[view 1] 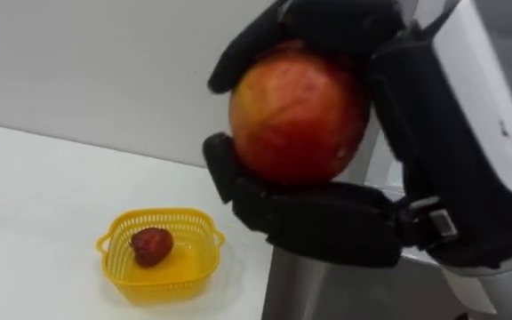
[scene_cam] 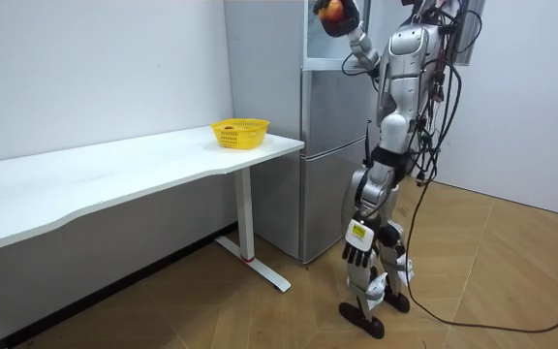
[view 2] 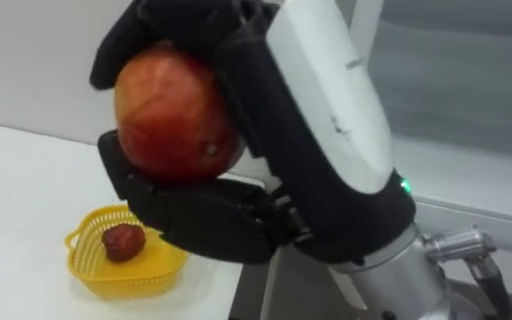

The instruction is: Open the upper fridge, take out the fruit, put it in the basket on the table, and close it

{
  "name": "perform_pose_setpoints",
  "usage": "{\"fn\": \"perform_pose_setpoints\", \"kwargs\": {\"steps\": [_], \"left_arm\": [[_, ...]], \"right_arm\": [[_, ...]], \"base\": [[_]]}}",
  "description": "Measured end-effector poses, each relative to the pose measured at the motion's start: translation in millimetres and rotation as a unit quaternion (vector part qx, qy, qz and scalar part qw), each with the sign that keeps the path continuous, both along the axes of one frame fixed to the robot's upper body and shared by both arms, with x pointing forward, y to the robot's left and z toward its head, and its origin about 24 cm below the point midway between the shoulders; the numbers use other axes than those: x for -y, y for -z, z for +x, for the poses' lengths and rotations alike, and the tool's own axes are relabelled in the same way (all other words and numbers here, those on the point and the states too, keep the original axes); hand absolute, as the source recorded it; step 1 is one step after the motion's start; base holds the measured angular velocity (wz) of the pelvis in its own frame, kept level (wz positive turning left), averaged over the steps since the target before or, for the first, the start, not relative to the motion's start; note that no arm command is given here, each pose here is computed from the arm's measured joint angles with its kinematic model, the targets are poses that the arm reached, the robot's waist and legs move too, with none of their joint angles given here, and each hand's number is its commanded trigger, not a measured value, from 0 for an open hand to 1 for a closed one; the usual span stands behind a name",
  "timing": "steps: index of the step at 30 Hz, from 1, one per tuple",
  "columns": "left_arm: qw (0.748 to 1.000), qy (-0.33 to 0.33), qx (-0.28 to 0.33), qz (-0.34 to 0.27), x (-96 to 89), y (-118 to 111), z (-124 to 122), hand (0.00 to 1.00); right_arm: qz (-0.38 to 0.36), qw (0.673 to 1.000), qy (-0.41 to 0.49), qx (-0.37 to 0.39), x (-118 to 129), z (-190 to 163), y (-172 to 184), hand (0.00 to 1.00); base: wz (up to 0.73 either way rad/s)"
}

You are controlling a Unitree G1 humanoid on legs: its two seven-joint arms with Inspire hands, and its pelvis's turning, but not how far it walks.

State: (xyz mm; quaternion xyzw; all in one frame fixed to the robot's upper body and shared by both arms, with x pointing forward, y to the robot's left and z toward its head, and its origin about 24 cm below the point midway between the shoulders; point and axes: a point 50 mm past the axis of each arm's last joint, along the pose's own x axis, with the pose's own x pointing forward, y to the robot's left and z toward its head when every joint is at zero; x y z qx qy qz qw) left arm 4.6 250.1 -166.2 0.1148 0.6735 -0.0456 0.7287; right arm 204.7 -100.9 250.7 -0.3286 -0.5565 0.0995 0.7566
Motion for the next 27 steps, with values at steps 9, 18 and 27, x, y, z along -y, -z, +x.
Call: {"fn": "perform_pose_setpoints", "kwargs": {"steps": [9,18,27], "left_arm": [[1.0,0.002,-0.003,-0.008,-2.2,-1,-1,0.0],[1.0,0.002,-0.002,0.002,-10.1,-3,2,0.0],[1.0,0.014,-0.001,0.014,-16.4,-5,13,0.0]], "right_arm": [[-0.044,0.999,-0.011,-0.019,-12,1,8,1.0],[-0.083,0.992,0.046,-0.083,-11,42,22,1.0],[-0.118,0.955,0.15,-0.226,11,94,76,1.0]], "base": [[0.06],[0.11],[0.18]]}}
